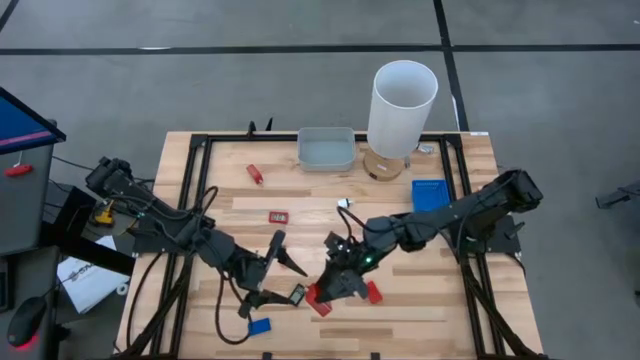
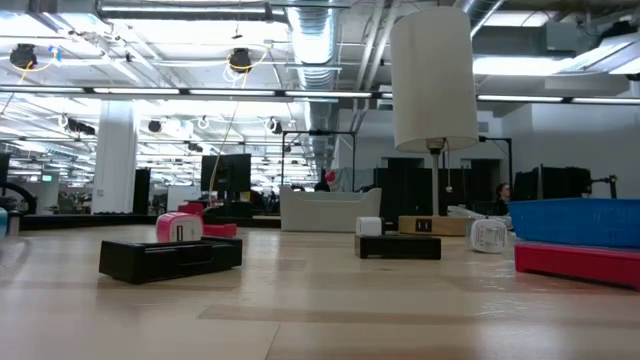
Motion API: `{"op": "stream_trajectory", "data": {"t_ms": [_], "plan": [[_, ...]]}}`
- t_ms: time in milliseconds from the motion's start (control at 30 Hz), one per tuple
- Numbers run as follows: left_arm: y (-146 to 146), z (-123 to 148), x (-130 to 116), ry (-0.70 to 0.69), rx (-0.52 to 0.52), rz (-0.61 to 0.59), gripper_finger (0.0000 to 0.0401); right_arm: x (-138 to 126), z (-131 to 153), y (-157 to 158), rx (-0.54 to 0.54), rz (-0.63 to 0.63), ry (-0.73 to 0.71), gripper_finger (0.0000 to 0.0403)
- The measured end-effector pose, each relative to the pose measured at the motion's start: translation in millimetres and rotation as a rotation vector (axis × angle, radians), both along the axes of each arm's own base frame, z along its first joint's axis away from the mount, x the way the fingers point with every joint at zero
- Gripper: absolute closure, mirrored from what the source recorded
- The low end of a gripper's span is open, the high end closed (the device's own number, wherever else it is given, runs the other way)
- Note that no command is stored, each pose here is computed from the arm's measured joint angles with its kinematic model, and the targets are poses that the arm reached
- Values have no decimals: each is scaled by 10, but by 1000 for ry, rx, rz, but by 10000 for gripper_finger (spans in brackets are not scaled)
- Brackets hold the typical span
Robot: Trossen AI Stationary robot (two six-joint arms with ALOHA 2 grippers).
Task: Pick & Place Office items
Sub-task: Put the bottom red charger adapter into the gray bin
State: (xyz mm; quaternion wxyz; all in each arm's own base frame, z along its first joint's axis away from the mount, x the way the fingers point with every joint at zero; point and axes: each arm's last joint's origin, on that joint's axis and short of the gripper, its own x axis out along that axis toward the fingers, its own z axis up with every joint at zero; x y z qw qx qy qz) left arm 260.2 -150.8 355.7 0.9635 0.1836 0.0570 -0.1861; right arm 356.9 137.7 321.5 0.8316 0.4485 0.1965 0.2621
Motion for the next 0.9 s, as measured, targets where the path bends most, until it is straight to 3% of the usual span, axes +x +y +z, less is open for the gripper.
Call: {"op": "stream_trajectory", "data": {"t_ms": [700,900], "plan": [[28,-18,131,-43,-36,-11,113,60,60,-151,-9,-71,-76,198],[78,-13,154,-44,-37,4,138,71,68,-182,-8,-82,-85,199]]}}
